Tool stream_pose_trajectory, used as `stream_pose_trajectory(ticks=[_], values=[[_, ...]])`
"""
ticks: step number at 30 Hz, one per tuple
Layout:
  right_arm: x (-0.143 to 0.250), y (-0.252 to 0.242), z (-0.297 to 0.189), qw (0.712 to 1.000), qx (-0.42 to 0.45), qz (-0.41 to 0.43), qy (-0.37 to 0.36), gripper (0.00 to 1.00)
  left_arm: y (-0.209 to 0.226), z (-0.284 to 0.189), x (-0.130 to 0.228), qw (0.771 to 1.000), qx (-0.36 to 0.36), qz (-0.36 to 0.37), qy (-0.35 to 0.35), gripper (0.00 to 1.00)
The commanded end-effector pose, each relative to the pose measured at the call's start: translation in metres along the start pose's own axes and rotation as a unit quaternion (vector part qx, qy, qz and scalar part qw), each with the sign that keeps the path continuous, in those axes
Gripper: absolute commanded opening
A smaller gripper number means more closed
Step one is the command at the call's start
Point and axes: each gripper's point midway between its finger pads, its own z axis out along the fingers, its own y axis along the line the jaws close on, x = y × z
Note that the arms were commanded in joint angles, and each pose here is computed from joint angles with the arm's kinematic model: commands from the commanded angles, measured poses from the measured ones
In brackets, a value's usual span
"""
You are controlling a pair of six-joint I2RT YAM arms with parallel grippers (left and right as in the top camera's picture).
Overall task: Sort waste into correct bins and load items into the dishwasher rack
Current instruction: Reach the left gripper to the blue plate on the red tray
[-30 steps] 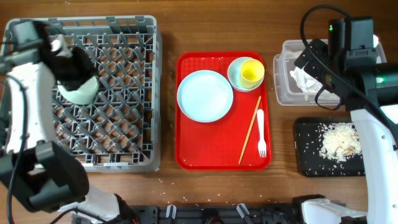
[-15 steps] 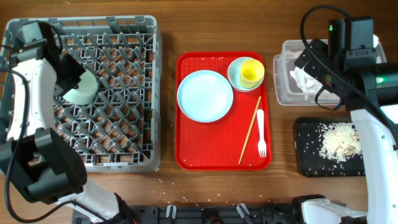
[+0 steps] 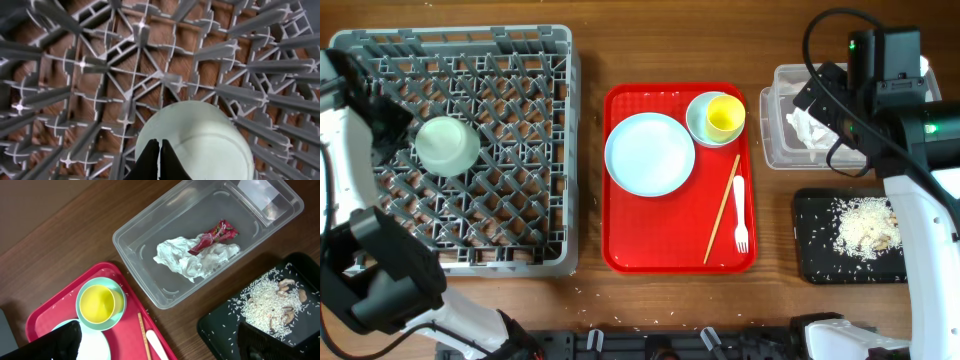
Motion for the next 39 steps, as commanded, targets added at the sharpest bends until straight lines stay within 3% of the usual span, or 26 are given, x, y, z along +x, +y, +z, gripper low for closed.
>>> stream_pose_trajectory(ticks=[1, 3, 5, 7, 8, 10, 11, 12, 17, 19, 24, 27, 34, 37, 39], values=[[-0.005, -0.002, 0.001, 1.0, 0.009, -0.003, -0.008, 1.0, -0.031, -0.022, 0.017, 0.994, 0.098, 0.0, 0.038, 0.04], [-0.005, -0.002, 0.001, 1.0, 0.009, -0.003, -0.009, 1.0, -0.067, -0.054, 0.035, 0.98, 0.183, 0.067, 0.05, 0.04], [-0.005, -0.002, 0.001, 1.0, 0.009, -0.003, -0.009, 1.0, -0.113, -0.091, 0.076, 0.95, 0.267, 0.146, 0.075, 0.04], [-0.005, -0.002, 0.001, 1.0, 0.009, -0.003, -0.009, 1.0, -0.144, -0.106, 0.112, 0.93, 0.296, 0.193, 0.099, 0.08], [-0.005, -0.002, 0.001, 1.0, 0.009, -0.003, -0.009, 1.0, -0.166, -0.111, 0.145, 0.915, 0.305, 0.234, 0.118, 0.23], [-0.005, -0.002, 0.001, 1.0, 0.009, -0.003, -0.009, 1.0, -0.201, -0.116, 0.208, 0.884, 0.315, 0.311, 0.147, 0.65], [-0.005, -0.002, 0.001, 1.0, 0.009, -0.003, -0.009, 1.0, -0.215, -0.114, 0.238, 0.872, 0.308, 0.351, 0.148, 0.79], [-0.005, -0.002, 0.001, 1.0, 0.009, -0.003, -0.009, 1.0, -0.222, -0.111, 0.255, 0.866, 0.3, 0.374, 0.143, 0.81], [-0.005, -0.002, 0.001, 1.0, 0.009, -0.003, -0.009, 1.0, -0.237, -0.087, 0.344, 0.835, 0.211, 0.498, 0.097, 0.76], [-0.005, -0.002, 0.001, 1.0, 0.009, -0.003, -0.009, 1.0, -0.234, -0.082, 0.362, 0.826, 0.19, 0.523, 0.09, 0.73], [-0.005, -0.002, 0.001, 1.0, 0.009, -0.003, -0.009, 1.0, -0.226, -0.059, 0.423, 0.79, 0.164, 0.578, 0.122, 0.71], [-0.005, -0.002, 0.001, 1.0, 0.009, -0.003, -0.009, 1.0, -0.223, -0.039, 0.464, 0.738, 0.161, 0.642, 0.129, 0.68], [-0.005, -0.002, 0.001, 1.0, 0.009, -0.003, -0.009, 1.0, -0.221, -0.018, 0.495, 0.705, 0.147, 0.684, 0.113, 0.67], [-0.005, -0.002, 0.001, 1.0, 0.009, -0.003, -0.009, 1.0, -0.215, -0.001, 0.499, 0.704, 0.131, 0.687, 0.12, 0.47], [-0.005, -0.002, 0.001, 1.0, 0.009, -0.003, -0.009, 1.0, -0.214, 0.003, 0.501, 0.703, 0.127, 0.689, 0.122, 0.21]])
